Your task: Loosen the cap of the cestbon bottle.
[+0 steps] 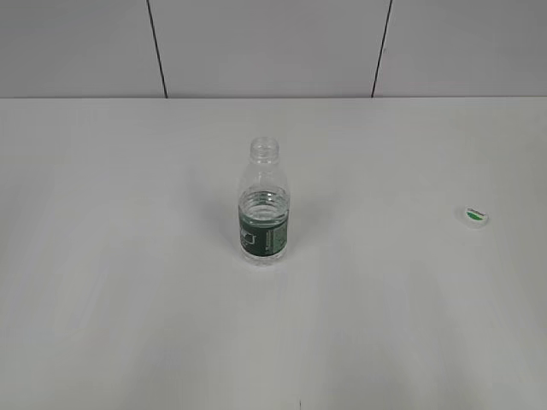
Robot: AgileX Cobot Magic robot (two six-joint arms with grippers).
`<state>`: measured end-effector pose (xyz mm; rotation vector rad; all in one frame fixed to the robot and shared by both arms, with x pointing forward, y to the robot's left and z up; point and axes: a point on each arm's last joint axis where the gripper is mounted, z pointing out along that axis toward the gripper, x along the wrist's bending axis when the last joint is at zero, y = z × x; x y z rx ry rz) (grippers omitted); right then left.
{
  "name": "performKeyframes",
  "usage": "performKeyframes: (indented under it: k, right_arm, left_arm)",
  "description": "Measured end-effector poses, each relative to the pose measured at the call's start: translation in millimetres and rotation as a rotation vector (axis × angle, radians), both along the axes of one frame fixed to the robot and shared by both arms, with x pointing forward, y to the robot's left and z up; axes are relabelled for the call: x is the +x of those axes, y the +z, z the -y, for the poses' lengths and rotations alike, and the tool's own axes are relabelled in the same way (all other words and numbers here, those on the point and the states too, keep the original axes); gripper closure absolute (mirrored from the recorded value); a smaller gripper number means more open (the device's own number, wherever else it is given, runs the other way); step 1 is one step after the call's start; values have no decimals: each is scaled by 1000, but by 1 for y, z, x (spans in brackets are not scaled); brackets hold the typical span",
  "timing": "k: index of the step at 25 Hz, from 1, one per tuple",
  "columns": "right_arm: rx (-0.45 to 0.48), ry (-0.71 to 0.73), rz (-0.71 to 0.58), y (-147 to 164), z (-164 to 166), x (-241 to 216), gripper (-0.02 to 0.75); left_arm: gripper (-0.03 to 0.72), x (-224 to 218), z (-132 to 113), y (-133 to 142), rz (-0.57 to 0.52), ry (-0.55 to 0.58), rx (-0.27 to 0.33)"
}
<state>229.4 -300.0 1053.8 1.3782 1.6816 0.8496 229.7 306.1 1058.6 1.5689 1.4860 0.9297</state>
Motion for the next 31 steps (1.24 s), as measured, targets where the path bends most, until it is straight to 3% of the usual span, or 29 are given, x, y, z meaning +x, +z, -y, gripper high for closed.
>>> performKeyframes:
  k: [31]
  right_arm:
    - [2,-18,1,0,0,0,281]
  left_arm:
    - [197,0,3,0,3,53,-18]
